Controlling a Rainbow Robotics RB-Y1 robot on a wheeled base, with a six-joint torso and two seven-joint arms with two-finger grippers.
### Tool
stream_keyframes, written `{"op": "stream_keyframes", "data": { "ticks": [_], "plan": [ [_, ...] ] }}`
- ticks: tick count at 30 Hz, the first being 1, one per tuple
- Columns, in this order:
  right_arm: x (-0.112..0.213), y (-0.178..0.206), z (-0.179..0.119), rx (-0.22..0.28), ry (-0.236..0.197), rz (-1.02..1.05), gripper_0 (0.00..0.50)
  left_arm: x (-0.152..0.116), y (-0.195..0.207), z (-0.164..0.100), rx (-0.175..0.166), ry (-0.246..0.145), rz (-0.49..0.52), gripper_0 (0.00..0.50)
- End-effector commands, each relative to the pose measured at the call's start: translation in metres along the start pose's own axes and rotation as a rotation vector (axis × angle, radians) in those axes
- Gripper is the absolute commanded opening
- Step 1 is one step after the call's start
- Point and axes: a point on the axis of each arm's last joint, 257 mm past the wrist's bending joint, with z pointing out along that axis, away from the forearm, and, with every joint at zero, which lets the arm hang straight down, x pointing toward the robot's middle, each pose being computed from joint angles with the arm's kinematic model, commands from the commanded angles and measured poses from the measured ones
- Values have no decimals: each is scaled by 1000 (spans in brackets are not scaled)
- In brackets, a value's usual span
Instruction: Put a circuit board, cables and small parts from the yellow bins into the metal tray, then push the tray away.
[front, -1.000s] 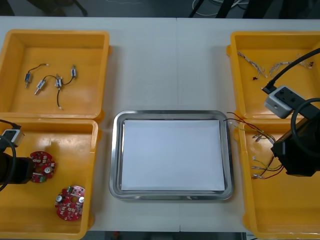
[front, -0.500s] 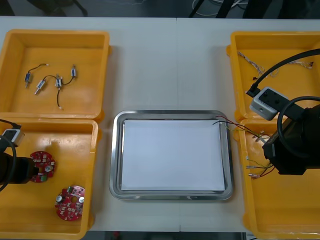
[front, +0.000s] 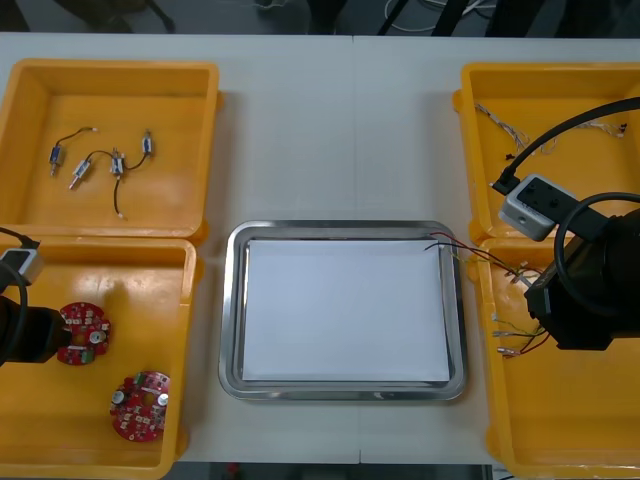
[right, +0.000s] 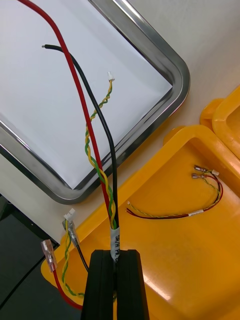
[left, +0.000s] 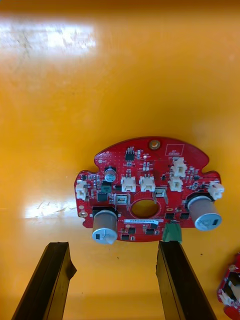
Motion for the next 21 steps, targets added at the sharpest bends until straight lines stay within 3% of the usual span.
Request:
{"op": "stream_keyframes", "data": {
  "ticks": [1,6,12,21],
  "plan": [
    [-1,-8,-7,34,2,-73,0,-27,-19,-25,32,-64,8,500],
    [-2,-9,-8,39,1,-74,0,-33,-35,-26,57,-101,11,500],
    [-2,-10,-8,43,3,-76,0,-26,-41,-18,58,-145,7,500],
    [-1,-12,-9,50,8,-76,0,-7,-45,-5,82,-167,-9,500]
  ]
}}
